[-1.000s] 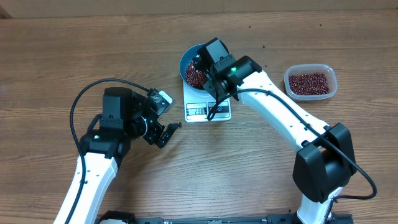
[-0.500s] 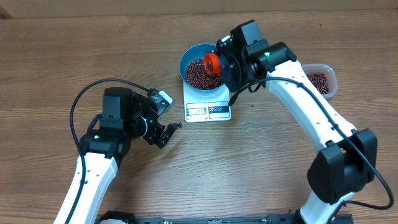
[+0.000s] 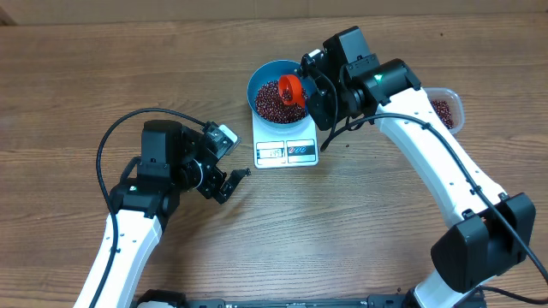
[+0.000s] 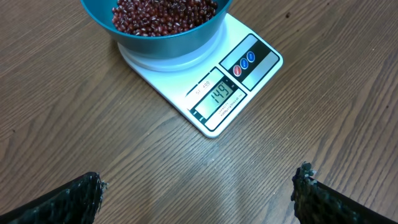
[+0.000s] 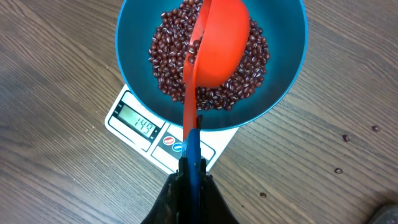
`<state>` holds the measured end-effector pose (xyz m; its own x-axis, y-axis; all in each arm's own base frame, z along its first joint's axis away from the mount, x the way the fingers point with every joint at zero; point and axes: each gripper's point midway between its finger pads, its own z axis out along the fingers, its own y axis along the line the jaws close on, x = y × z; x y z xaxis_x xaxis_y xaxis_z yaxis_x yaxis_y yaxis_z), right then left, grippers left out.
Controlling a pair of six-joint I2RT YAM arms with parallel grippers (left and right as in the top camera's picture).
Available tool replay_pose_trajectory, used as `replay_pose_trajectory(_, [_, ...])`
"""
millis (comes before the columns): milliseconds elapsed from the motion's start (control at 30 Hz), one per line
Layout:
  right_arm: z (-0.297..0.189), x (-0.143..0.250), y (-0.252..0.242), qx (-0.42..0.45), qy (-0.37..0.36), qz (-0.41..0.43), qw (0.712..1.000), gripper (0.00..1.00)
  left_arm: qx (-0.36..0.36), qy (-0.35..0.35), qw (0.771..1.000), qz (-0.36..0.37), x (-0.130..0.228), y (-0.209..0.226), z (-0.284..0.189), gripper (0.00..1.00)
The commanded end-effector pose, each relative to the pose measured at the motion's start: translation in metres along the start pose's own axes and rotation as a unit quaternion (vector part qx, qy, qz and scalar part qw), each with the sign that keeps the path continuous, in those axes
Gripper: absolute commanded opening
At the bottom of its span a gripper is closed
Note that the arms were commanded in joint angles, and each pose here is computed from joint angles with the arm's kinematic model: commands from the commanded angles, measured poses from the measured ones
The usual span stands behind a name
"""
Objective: Scoop item into bowl and weigh 150g on scale
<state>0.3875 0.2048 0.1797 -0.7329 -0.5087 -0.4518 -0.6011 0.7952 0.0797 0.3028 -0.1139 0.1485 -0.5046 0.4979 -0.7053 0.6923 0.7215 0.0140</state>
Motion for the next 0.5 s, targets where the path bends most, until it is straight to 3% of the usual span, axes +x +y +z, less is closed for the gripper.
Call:
replay_pose_trajectory(0, [-0.027,-0.016,0.004,0.001,-0.038,-0.002,0.999,0.04,-0.002,-0.001,1.000,-0.004,-0.001,0.001,0.000,0.99])
replay_pose_trajectory(467, [-0.037,-0.029,-0.006,0.048,-0.055,-0.010,0.997,0.04,-0.002,-0.001,1.000,-0.004,-0.001,0.001,0.000,1.00])
